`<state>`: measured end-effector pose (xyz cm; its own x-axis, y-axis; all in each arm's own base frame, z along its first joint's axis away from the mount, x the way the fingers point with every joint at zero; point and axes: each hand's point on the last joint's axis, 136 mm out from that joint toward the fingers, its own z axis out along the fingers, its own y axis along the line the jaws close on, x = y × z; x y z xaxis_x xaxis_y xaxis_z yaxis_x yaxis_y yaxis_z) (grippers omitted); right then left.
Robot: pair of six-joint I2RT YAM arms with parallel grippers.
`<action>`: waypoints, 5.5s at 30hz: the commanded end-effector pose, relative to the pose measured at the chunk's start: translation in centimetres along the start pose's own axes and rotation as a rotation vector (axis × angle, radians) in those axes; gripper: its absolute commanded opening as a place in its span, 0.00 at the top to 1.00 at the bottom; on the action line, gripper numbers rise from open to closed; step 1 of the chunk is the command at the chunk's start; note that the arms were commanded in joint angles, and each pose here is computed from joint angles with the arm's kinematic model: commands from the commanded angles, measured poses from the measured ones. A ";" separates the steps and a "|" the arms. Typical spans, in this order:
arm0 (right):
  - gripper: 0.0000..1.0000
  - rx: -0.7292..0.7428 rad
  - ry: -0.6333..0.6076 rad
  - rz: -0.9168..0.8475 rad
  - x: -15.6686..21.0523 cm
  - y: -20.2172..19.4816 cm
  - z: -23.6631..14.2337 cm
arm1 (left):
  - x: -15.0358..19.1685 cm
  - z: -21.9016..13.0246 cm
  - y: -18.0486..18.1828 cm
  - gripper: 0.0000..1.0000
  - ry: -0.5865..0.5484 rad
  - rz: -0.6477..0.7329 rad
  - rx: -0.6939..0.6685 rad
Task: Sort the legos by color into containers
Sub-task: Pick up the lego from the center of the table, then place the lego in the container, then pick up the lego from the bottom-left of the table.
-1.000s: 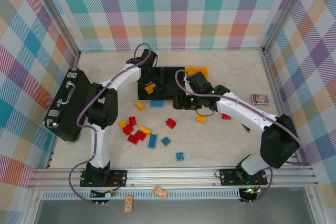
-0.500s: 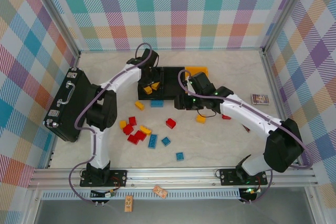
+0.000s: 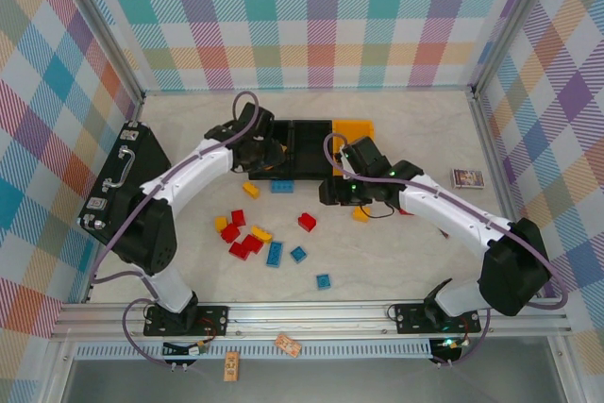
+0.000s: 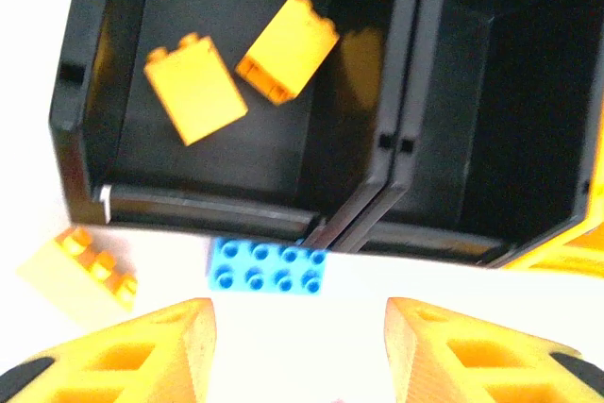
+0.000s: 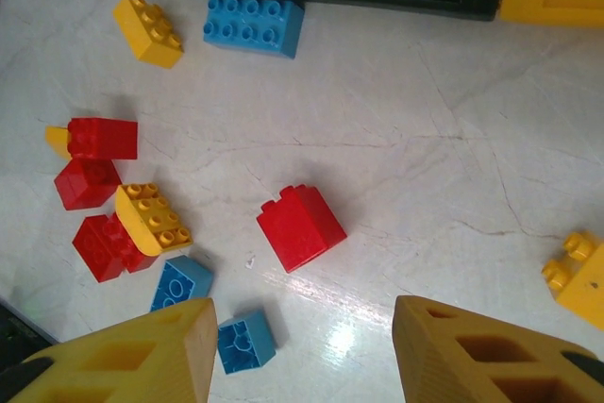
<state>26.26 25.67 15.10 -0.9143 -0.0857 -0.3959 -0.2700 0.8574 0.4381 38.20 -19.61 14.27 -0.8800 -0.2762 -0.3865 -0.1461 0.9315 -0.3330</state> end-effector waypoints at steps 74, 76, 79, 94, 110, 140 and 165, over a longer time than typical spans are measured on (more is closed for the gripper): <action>0.71 0.192 0.081 -0.186 -7.4 0.8 7.2 | 13.8 -2.4 6.7 0.44 0.074 -0.155 0.091; 0.70 0.203 0.077 -0.161 -8.6 0.3 7.6 | 13.8 -2.4 6.6 0.44 0.075 -0.151 0.092; 0.70 0.219 0.075 -0.148 -10.3 -0.2 8.6 | 13.9 -2.3 6.5 0.44 0.075 -0.148 0.091; 0.59 0.302 0.098 -0.100 -12.6 -2.3 12.3 | 14.3 -2.3 7.1 0.44 0.072 -0.151 0.075; 0.54 0.232 0.006 -0.112 -13.0 -0.1 7.3 | 14.3 -2.8 7.4 0.44 0.064 -0.153 0.064; 0.51 0.054 0.065 -0.107 -1.8 1.7 2.7 | 13.8 -2.6 14.8 0.28 -0.055 -0.235 -0.298; 0.51 0.048 0.047 -0.081 -1.4 1.7 2.1 | 14.2 1.3 17.2 0.57 -0.006 -0.215 -0.440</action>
<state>28.34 28.17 13.73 -0.9061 -0.1917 -0.3771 -0.3281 0.8812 0.3405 23.65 -8.07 2.25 -0.8048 -0.4783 -0.3515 -0.5038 0.8636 -0.0217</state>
